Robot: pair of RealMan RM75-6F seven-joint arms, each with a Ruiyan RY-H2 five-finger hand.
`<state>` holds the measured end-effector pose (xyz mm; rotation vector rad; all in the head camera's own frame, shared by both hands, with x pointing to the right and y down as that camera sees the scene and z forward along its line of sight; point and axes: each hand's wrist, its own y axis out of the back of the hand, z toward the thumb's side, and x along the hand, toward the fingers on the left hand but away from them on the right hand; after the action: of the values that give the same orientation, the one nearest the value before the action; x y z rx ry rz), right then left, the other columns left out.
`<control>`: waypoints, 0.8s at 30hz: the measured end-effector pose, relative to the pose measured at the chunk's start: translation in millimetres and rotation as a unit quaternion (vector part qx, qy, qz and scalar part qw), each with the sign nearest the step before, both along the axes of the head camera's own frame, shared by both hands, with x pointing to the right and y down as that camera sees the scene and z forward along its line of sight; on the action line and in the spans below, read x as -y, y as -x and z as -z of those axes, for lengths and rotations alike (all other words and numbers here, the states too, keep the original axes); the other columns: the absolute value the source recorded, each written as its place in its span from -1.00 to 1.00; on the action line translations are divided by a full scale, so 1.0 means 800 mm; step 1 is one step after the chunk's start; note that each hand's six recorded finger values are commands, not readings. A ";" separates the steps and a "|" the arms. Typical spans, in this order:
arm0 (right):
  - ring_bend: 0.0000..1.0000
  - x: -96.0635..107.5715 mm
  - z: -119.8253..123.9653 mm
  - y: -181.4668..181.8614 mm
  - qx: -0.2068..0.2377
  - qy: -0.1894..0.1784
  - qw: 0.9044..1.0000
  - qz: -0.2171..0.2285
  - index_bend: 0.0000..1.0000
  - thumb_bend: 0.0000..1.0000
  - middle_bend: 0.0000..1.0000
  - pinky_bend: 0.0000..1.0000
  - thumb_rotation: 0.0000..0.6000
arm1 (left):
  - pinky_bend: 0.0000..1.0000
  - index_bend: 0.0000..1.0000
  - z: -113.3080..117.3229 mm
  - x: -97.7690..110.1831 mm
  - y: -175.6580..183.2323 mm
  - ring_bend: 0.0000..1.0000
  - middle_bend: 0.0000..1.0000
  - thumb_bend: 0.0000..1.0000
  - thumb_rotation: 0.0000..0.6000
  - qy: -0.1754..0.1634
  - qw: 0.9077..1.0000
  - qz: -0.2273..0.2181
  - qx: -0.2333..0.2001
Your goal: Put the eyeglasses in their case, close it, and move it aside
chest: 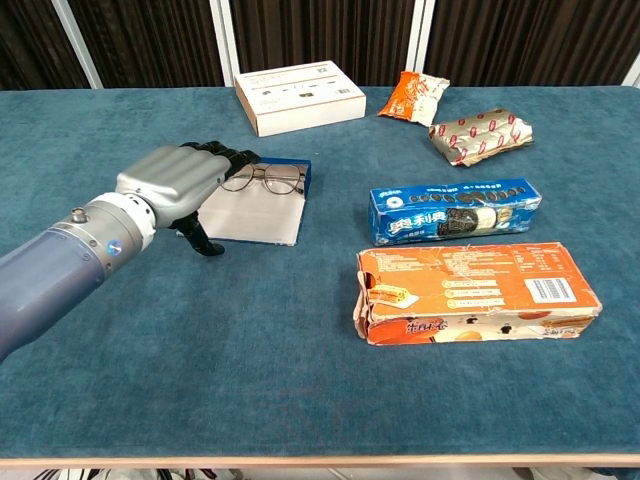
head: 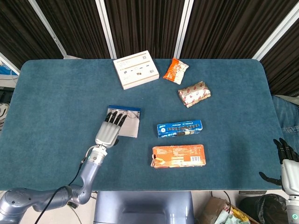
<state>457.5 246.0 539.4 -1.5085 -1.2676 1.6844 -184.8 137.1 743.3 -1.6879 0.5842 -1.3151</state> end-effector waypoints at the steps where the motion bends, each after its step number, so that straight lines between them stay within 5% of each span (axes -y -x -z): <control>1: -0.78 0.000 0.000 0.000 0.001 0.000 1.000 -0.001 -0.91 -0.60 -0.98 -0.68 1.00 | -0.77 -0.80 -0.001 0.000 -0.001 -1.00 -0.79 -0.71 1.00 0.000 1.000 0.000 0.000; 24: -0.78 0.001 0.000 -0.001 0.002 -0.002 1.000 -0.001 -0.90 -0.60 -0.98 -0.68 1.00 | -0.67 -0.81 -0.018 -0.008 -0.018 -0.94 -0.76 -0.65 1.00 0.021 1.000 0.001 0.007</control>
<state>458.0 244.9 539.1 -1.5098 -1.2745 1.6787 -170.2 143.5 757.3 -1.7106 0.5531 -1.3481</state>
